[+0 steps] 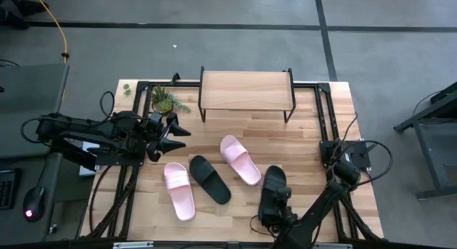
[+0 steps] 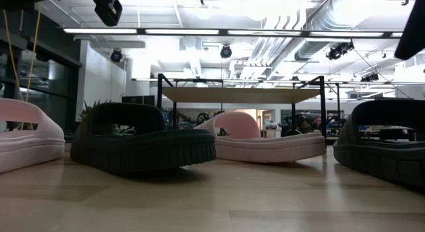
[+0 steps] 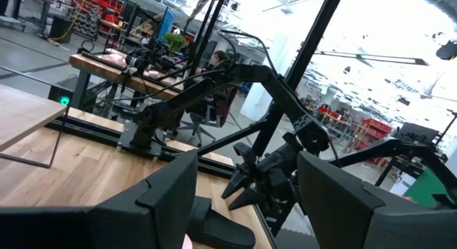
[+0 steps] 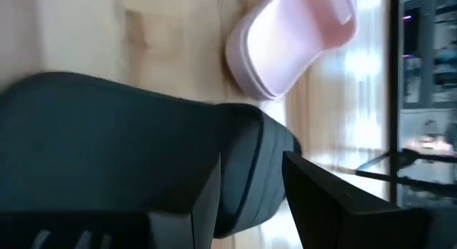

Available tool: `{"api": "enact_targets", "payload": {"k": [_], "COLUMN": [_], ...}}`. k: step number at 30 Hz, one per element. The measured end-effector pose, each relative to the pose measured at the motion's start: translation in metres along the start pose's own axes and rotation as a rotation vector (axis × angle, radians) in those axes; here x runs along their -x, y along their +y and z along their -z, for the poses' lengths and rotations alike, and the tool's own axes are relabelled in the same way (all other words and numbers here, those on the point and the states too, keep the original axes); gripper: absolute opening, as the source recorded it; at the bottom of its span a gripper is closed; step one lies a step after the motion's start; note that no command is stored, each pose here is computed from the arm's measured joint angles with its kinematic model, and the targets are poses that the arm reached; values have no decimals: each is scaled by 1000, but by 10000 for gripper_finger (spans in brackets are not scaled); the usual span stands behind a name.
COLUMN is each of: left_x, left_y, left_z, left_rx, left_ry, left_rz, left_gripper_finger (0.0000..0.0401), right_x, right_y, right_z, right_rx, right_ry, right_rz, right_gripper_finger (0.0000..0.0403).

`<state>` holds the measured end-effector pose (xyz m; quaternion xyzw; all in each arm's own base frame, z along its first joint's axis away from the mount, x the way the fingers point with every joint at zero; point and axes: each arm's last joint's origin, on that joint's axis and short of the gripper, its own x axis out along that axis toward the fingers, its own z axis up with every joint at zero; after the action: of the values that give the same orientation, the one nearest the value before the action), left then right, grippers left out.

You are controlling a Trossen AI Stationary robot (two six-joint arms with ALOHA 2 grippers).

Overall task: Pick and place slides into the shelf
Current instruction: Put the right black slipper on the shelf

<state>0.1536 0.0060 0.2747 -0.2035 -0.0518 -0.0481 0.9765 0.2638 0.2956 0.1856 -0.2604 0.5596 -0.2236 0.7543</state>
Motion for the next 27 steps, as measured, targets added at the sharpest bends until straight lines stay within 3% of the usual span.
{"api": "enact_targets", "payload": {"k": [10, 27], "left_x": [0, 0], "left_y": [0, 0], "left_z": [0, 0], "left_rx": [0, 0], "left_ry": [0, 0], "left_rz": [0, 0], "left_gripper_finger": [225, 225], "right_x": [-40, -48], "right_y": [9, 6], "right_z": [34, 24], "right_rx": [-32, -33], "right_ry": [158, 38], "right_rz": [109, 155], "right_gripper_finger": [142, 142]}}
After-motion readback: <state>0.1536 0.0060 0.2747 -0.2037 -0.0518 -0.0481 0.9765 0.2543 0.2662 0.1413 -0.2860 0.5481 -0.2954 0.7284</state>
